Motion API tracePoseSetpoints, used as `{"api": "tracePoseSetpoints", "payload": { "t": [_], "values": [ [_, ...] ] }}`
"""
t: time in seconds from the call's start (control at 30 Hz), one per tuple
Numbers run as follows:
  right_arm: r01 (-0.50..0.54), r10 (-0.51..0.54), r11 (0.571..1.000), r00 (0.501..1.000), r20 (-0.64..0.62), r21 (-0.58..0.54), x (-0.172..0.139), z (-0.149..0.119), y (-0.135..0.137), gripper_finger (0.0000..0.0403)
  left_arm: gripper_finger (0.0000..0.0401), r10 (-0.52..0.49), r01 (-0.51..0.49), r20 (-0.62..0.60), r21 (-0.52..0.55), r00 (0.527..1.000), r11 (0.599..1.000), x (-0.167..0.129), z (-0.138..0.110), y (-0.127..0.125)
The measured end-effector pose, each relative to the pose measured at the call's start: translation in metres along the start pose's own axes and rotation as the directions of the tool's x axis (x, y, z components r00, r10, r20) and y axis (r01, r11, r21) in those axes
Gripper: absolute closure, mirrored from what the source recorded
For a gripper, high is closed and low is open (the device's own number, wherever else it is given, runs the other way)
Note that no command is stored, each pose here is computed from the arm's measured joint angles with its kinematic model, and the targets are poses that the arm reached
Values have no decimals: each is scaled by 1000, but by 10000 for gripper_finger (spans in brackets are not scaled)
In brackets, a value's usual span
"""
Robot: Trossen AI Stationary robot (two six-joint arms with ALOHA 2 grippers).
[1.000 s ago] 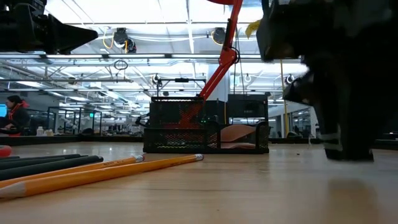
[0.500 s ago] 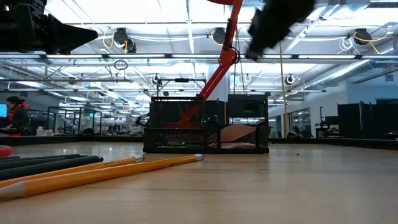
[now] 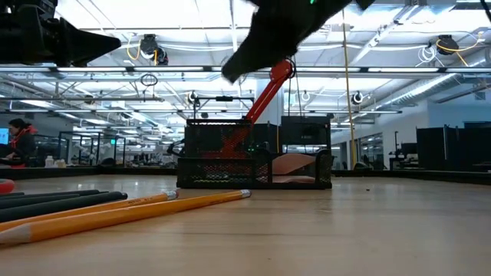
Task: Pick and place office supplies into organizer
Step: Put the black binder clip into the desk organizer
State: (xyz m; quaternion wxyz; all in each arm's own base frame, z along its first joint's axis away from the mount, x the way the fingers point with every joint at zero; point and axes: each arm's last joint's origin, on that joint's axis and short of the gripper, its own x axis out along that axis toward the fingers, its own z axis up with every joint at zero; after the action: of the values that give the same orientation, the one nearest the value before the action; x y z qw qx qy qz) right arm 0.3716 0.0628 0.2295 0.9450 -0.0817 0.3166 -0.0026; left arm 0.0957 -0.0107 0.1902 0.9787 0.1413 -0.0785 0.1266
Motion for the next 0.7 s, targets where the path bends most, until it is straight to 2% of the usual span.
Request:
{"api": "tracePoseSetpoints", "payload": {
  "t": [0.2, 0.37, 0.7],
  "values": [
    [101, -111, 987, 991, -71, -128, 37, -21, -8, 332, 354, 2, -2, -1, 1, 1000, 1000, 0, 0, 0],
    [110, -121, 983, 990, -74, -145, 58, -32, -11, 327, 354, 4, -4, -1, 0, 1000, 1000, 0, 0, 0],
    [98, -127, 972, 983, -130, -212, 77, -50, -8, 329, 354, 28, -28, -11, 2, 1000, 1000, 0, 0, 1]
  ]
}}
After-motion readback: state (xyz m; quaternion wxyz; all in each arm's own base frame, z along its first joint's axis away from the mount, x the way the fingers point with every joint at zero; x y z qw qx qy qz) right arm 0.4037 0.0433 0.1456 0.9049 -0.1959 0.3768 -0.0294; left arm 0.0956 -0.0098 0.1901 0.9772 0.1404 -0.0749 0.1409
